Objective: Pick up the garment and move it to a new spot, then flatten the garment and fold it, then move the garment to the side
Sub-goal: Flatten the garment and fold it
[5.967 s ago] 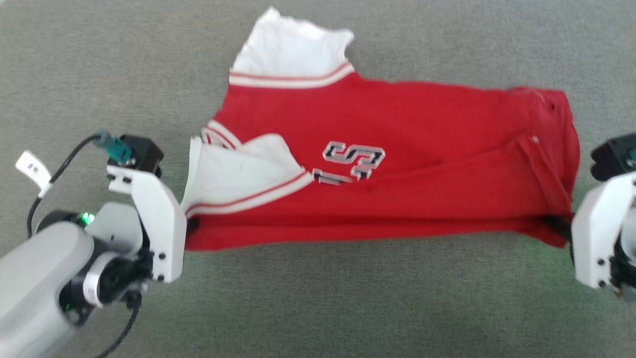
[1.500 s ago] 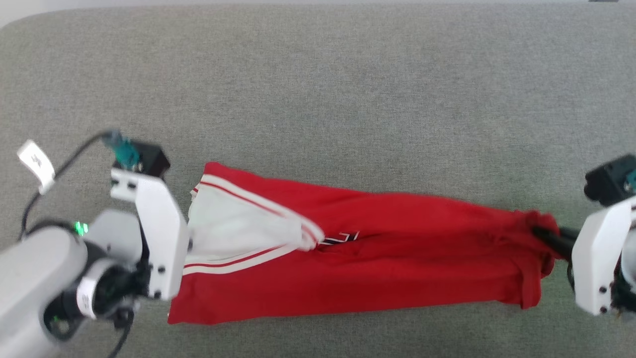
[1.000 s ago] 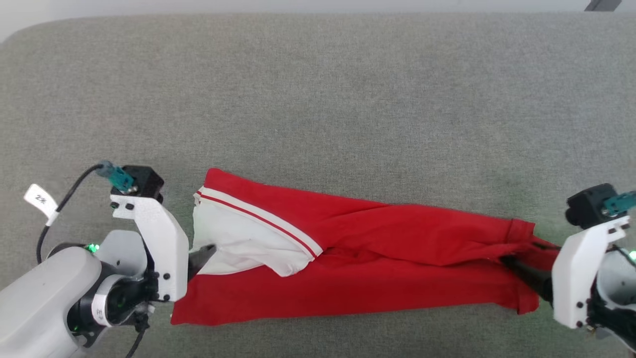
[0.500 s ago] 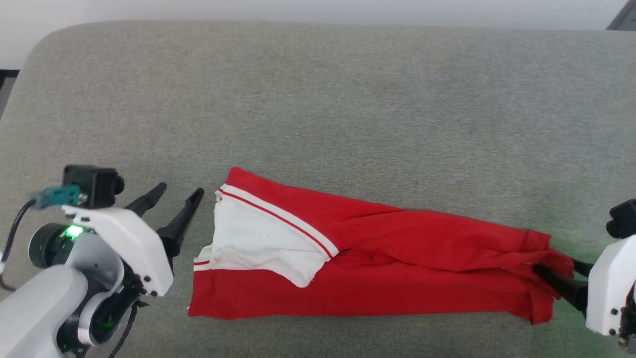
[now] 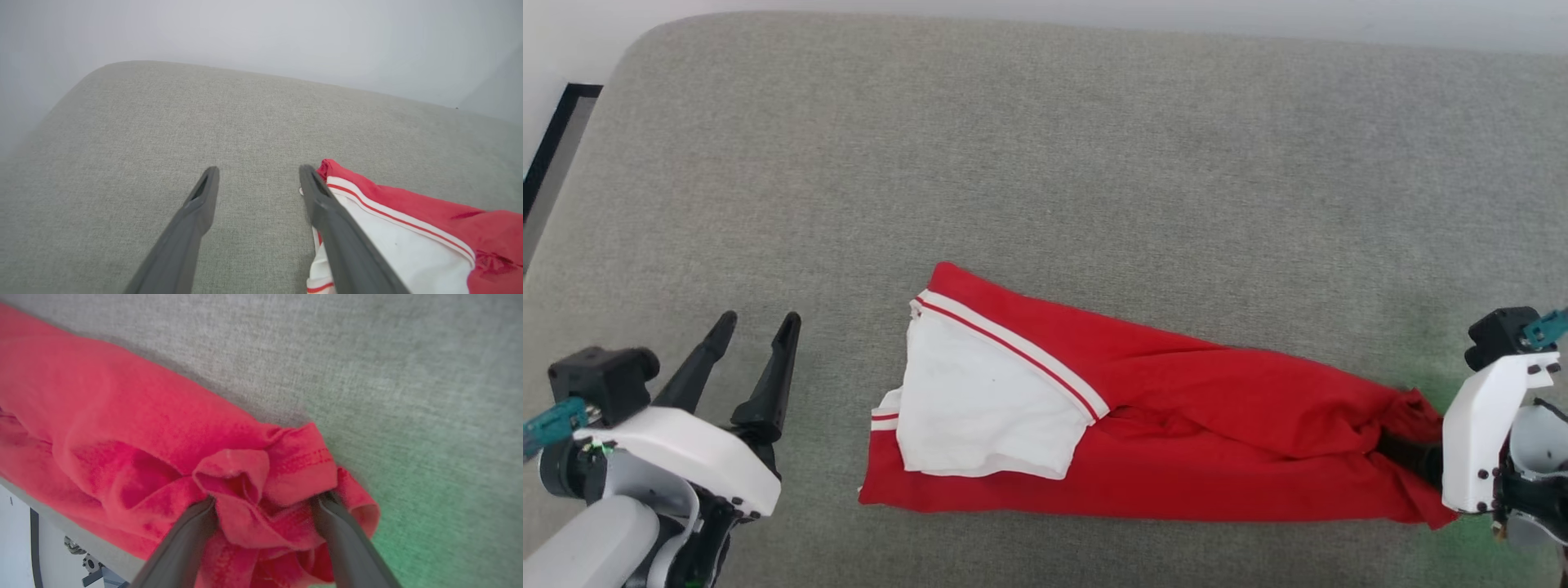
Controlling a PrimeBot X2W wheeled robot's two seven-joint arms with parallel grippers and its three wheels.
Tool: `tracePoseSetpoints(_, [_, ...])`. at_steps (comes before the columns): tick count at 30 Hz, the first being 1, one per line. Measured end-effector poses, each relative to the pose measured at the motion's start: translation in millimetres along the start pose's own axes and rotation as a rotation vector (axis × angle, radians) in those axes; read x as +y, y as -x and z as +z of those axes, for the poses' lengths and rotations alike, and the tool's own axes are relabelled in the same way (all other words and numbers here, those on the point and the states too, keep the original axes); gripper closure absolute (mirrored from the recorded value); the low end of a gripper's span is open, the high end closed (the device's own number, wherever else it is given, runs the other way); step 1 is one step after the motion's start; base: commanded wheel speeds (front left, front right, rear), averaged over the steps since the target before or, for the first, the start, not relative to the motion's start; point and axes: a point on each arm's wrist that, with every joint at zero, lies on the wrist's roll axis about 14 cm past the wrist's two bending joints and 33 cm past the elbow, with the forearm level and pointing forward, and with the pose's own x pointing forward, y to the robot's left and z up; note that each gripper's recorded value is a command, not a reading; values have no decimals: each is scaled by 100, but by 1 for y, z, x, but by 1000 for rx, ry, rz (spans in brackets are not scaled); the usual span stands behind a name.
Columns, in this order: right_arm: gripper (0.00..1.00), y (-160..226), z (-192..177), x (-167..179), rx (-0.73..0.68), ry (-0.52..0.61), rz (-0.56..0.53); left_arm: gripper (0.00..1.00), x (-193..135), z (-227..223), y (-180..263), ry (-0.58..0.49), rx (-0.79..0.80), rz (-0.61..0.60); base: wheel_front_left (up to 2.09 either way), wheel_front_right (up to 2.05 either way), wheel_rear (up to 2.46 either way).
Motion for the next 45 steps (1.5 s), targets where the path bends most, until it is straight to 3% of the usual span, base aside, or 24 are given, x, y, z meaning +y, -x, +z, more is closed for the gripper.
tracePoseSetpoints(1, [100,-2,0,2,11,5,6,0,3,1,1,13,-13,11,0,0,0])
tracePoseSetpoints(9, [100,-2,16,13,-26,-36,73,0,20,7,14,67,-91,89,0,0,0])
tracePoseSetpoints(13, [100,11,27,0,-69,-47,49,0,27,-3,25,85,-99,121,0,0,0])
tracePoseSetpoints(25, [100,67,60,-96,-224,-169,-191,0,22,-9,30,130,-154,114,0,0,0])
tracePoseSetpoints(33, [100,92,56,-146,-259,-241,-340,0,17,-12,26,149,-175,96,0,0,0])
tracePoseSetpoints(38, [100,96,60,-135,-264,-213,-318,0,12,-14,25,164,-187,80,0,0,0])
tracePoseSetpoints(45, [100,95,69,-76,-299,-97,-159,0,8,-20,27,186,-186,76,0,0,0])
